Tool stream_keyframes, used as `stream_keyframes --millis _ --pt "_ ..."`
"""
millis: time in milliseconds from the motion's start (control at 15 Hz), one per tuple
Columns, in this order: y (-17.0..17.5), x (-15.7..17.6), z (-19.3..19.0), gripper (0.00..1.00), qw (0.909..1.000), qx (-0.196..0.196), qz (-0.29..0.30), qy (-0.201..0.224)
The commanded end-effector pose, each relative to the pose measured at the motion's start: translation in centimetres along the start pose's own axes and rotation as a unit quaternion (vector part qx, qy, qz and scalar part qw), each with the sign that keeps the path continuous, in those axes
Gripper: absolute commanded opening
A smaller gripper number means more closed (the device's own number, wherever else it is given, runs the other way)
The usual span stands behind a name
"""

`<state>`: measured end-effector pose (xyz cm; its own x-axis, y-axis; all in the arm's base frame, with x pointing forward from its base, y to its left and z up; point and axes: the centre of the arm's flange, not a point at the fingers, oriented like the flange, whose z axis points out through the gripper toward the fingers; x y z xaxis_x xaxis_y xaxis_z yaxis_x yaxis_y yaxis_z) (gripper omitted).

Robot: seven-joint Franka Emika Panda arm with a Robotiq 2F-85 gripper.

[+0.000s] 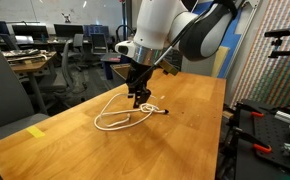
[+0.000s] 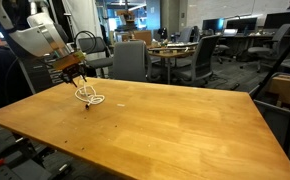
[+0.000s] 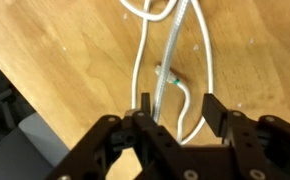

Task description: Tie a knot using the white rope on the table

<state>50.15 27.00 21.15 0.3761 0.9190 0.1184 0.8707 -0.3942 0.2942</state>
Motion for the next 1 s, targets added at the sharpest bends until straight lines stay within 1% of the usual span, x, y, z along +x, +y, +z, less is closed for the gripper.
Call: stream_keyframes --millis 0,67,133,333,467,533,600,733,933 --pt "-0.1 0.1 -4.6 0.91 0.9954 -0.010 -0.071 -0.064" --pt "-0.1 0.2 -6.7 0.98 0.9935 -0.017 -0.091 -0.065" --pt "-0.1 0.4 -8.5 1.00 0.9917 -0.024 -0.108 -0.065" --pt "0.3 0.3 -14.2 1.00 0.9894 -0.060 -0.128 -0.033" --pt "0.5 -0.4 -18.2 1.00 0.9890 -0.089 -0.116 -0.023" --pt "0.7 -0.9 -20.1 1.00 0.9897 -0.097 -0.105 -0.014" --pt "1.0 1.4 -14.9 1.00 0.9907 -0.081 -0.108 -0.019" --pt "1.0 0.7 -17.8 1.00 0.9899 -0.098 -0.102 -0.012" --pt "0.5 0.0 -18.3 1.00 0.9895 -0.101 -0.102 -0.015"
